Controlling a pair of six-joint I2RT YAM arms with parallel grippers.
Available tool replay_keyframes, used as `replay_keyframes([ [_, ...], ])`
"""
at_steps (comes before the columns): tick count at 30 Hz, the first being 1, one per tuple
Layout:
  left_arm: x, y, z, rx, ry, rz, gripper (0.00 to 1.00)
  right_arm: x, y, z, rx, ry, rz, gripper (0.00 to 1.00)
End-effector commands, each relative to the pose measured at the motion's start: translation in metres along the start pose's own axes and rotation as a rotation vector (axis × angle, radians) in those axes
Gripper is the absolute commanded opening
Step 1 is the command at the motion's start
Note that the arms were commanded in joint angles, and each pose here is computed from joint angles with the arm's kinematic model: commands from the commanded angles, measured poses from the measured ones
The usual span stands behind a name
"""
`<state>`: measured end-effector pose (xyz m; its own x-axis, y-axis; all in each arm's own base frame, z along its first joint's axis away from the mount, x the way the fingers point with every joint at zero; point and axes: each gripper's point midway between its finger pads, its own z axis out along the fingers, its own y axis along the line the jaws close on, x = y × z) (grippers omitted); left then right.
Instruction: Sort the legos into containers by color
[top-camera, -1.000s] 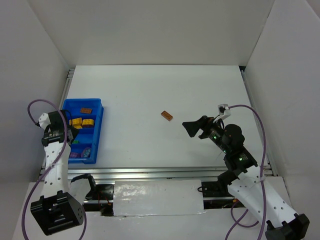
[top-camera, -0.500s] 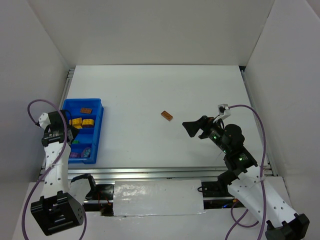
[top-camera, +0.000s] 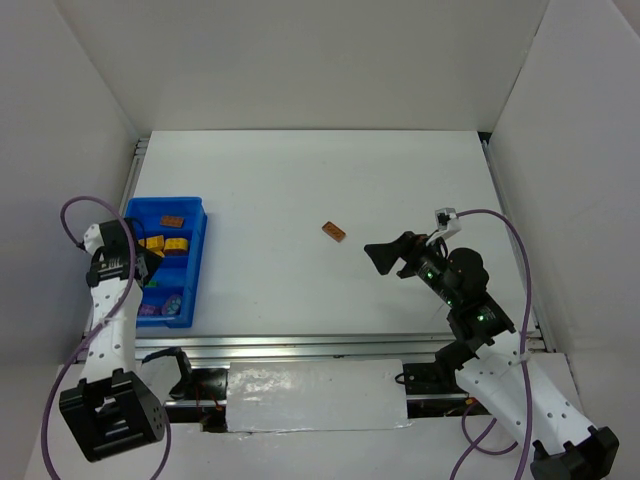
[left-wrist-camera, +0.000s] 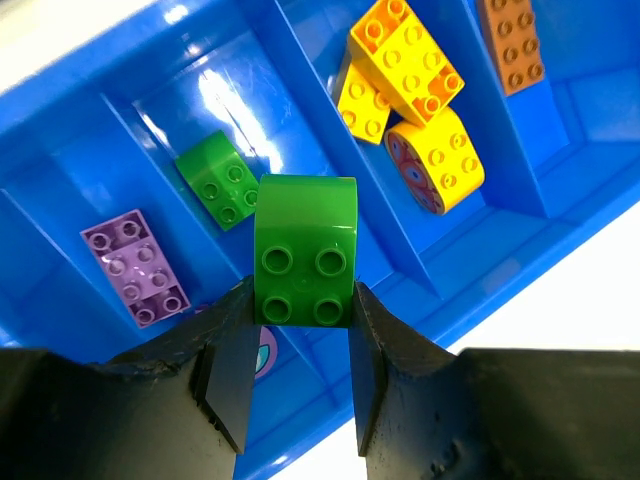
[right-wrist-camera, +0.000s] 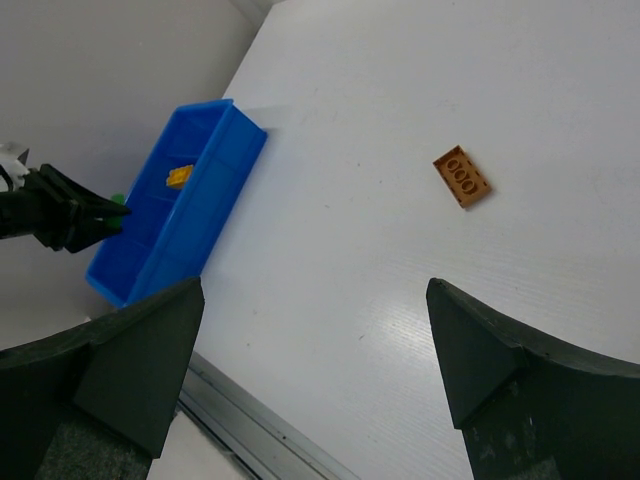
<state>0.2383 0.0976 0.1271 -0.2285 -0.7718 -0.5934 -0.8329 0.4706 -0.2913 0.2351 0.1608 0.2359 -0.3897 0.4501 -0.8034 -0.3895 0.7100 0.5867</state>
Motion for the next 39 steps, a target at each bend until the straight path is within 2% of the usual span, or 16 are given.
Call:
replay_keyframes([
  [1, 0.006, -0.007, 0.009, 0.03, 0.026, -0.027, 0.0, -0.004, 0.002, 0.001, -0.012, -0.014, -0.005, 1.0],
  [18, 0.036, -0.002, 0.051, -0.02, 0.086, -0.159, 0.0, -0.007, 0.006, -0.004, -0.028, -0.034, -0.006, 1.0],
  [19, 0.033, -0.003, 0.05, -0.018, 0.079, -0.163, 0.11, -0.008, 0.007, -0.005, -0.033, -0.036, -0.005, 1.0],
  [23, 0.023, -0.005, 0.042, -0.006, 0.039, -0.163, 0.37, -0.006, 0.009, -0.004, -0.046, -0.027, -0.002, 1.0],
  [24, 0.022, -0.005, 0.041, -0.004, 0.035, -0.163, 0.49, -0.006, 0.009, -0.004, -0.045, -0.026, -0.002, 1.0],
  [26, 0.017, -0.006, 0.037, 0.0, 0.018, -0.168, 0.64, -0.006, 0.009, -0.004, -0.042, -0.022, 0.0, 1.0],
  [27, 0.016, -0.006, 0.036, 0.001, 0.017, -0.164, 0.84, -0.006, 0.01, -0.004, -0.045, -0.023, 0.0, 1.0],
  [29, 0.014, -0.008, 0.034, 0.006, 0.017, -0.163, 0.98, -0.006, 0.009, -0.004, -0.045, -0.026, 0.0, 1.0],
  [39, 0.0, -0.028, 0.009, 0.117, -0.001, -0.153, 1.0, -0.002, 0.006, 0.001, -0.036, -0.01, 0.001, 1.0],
])
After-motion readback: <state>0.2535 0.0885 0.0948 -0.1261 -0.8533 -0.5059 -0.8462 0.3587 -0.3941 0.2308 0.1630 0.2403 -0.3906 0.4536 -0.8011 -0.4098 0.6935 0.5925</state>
